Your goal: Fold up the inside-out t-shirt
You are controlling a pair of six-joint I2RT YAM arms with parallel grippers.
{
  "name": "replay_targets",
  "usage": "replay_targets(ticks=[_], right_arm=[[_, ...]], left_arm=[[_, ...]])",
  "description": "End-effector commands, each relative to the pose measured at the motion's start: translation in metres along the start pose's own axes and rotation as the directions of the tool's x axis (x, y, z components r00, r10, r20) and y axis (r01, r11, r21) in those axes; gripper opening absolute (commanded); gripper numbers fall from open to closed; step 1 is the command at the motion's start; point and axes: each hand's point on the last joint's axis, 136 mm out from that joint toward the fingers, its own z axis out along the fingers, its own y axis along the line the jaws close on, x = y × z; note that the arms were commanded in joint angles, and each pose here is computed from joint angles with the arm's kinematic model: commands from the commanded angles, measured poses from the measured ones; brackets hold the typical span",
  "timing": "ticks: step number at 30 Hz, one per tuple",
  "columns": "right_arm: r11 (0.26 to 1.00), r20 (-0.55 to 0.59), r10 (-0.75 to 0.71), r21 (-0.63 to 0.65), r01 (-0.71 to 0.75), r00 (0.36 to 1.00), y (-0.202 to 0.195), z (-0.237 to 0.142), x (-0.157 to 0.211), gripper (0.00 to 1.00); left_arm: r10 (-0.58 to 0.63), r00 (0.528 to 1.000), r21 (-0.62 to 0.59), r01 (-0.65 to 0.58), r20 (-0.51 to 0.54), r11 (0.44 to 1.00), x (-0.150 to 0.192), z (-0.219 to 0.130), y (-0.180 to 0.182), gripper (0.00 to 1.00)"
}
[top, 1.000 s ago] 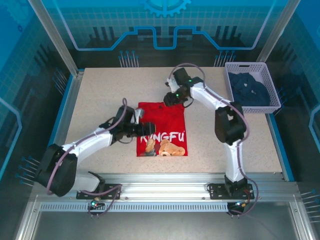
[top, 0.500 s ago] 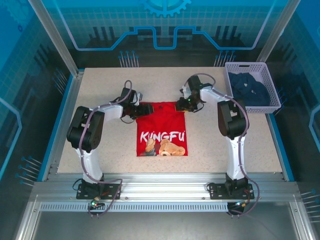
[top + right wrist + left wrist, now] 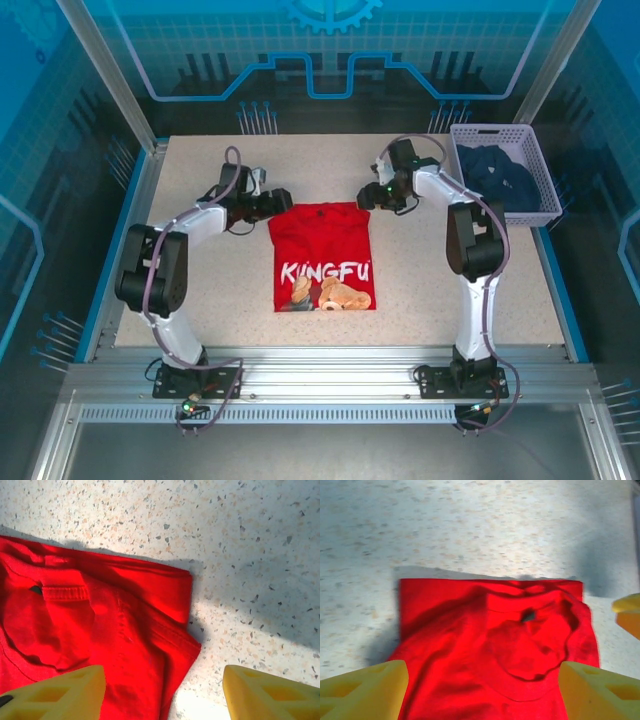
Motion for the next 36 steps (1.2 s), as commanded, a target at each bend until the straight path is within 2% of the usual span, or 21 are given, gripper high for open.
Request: replay_targets(ticks=[1, 9, 17, 27, 32, 36], right_arm=[[1.000, -0.042, -0.004, 0.006, 0.004, 0.999, -0.001, 0.020, 0.002, 0.66], [1.000, -0.089, -0.024, 0.001, 0.025, 0.996, 0.010, 0.044, 0.010, 0.66], [0.999, -0.123, -0.045, -0.026, 0.042, 0.991, 0.028, 0.059, 0.026, 0.56], [0.999, -0.104, -0.041, -0.012, 0.040, 0.994, 0.033, 0.068, 0.025, 0.35], [1.000, -0.068, -0.029, 0.004, 0.029, 0.997, 0.023, 0.073, 0.021, 0.16], [0.999, 0.024, -0.035, -0.028, 0.036, 0.999, 0.025, 0.060, 0.000, 0.03]], left_arm=[[-0.052, 0.996, -0.084, 0.045, -0.074, 0.995, 0.009, 0.012, 0.027, 0.81], [-0.053, 0.983, -0.001, 0.054, -0.178, 0.999, 0.027, 0.041, 0.015, 0.81], [-0.053, 0.970, 0.053, 0.068, -0.238, 0.996, 0.051, 0.064, 0.008, 0.70], [-0.058, 0.966, 0.033, 0.069, -0.252, 0.997, 0.057, 0.076, 0.015, 0.36], [-0.071, 0.970, 0.025, 0.079, -0.234, 0.997, 0.054, 0.076, 0.023, 0.19], [-0.069, 0.979, 0.063, 0.082, -0.191, 0.995, 0.034, 0.072, 0.019, 0.00]])
